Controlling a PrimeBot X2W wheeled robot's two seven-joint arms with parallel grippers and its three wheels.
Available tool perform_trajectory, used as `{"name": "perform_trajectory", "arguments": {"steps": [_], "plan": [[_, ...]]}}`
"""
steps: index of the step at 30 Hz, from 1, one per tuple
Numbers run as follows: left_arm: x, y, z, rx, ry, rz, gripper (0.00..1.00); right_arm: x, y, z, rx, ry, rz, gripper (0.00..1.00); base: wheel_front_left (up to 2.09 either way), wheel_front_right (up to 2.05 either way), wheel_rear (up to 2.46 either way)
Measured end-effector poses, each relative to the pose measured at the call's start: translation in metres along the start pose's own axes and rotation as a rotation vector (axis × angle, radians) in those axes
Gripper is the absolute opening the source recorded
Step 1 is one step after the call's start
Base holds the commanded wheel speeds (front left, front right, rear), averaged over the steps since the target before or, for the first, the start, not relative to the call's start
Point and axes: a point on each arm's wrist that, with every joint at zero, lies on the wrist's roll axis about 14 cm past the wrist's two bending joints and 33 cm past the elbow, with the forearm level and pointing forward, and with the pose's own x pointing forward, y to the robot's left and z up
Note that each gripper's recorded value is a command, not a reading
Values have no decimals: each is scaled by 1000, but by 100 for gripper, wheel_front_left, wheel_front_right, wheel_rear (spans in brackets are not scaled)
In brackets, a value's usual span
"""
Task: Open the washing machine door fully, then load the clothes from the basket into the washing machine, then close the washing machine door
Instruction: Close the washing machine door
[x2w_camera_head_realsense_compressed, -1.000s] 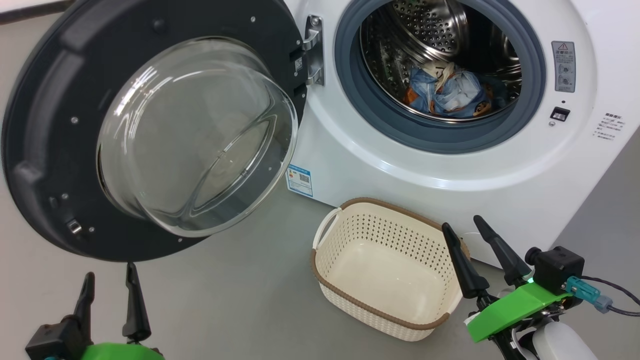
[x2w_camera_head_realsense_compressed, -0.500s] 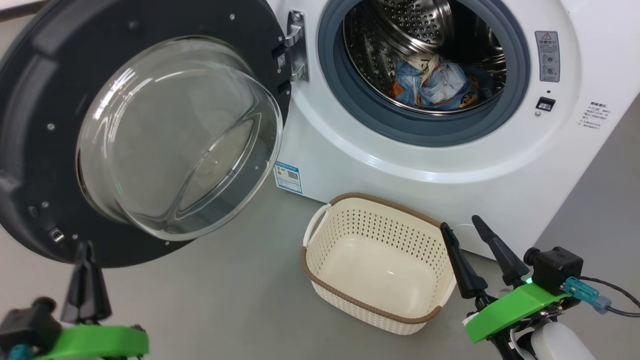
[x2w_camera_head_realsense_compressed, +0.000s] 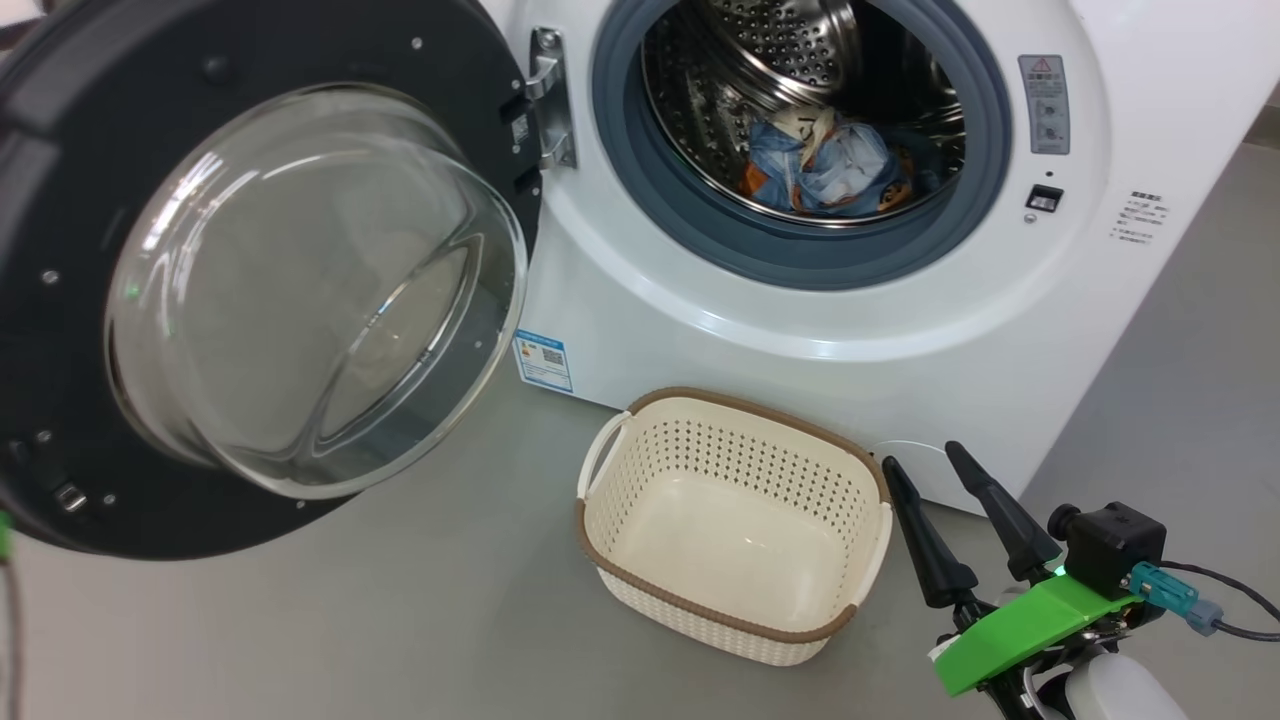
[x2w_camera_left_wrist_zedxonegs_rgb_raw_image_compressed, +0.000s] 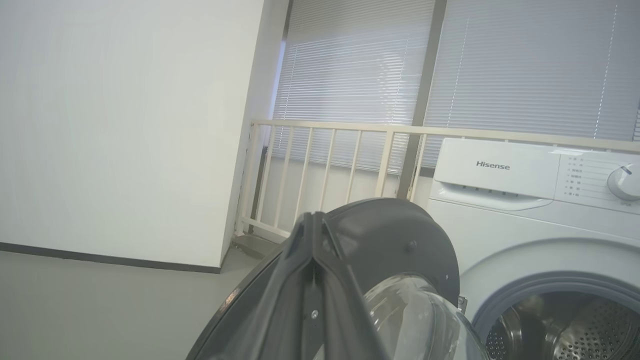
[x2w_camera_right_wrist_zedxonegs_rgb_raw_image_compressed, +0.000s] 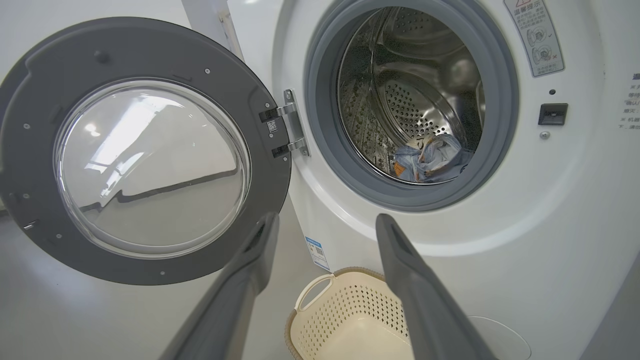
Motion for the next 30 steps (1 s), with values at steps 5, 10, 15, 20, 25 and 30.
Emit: {"name": "perform_trajectory", "arguments": {"steps": [5, 10, 15, 20, 25, 30], "plan": [[24, 38, 6, -170, -21, 114, 0, -6, -11, -2, -13, 10, -21, 100, 0, 0, 0], [32, 80, -27, -431, 46, 290, 0, -13, -23, -6, -24, 26, -43, 100, 0, 0, 0], [39, 110, -54, -638, 76, 425, 0, -19, -37, -9, -36, 39, -69, 100, 0, 0, 0], [36, 123, -89, -751, 140, 530, 0, -19, -50, -11, -52, 50, -81, 100, 0, 0, 0], [33, 129, -114, -803, 196, 594, 0, -22, -59, -13, -64, 59, -91, 100, 0, 0, 0], [28, 133, -135, -808, 252, 644, 0, -23, -70, -12, -72, 60, -110, 100, 0, 0, 0]]}}
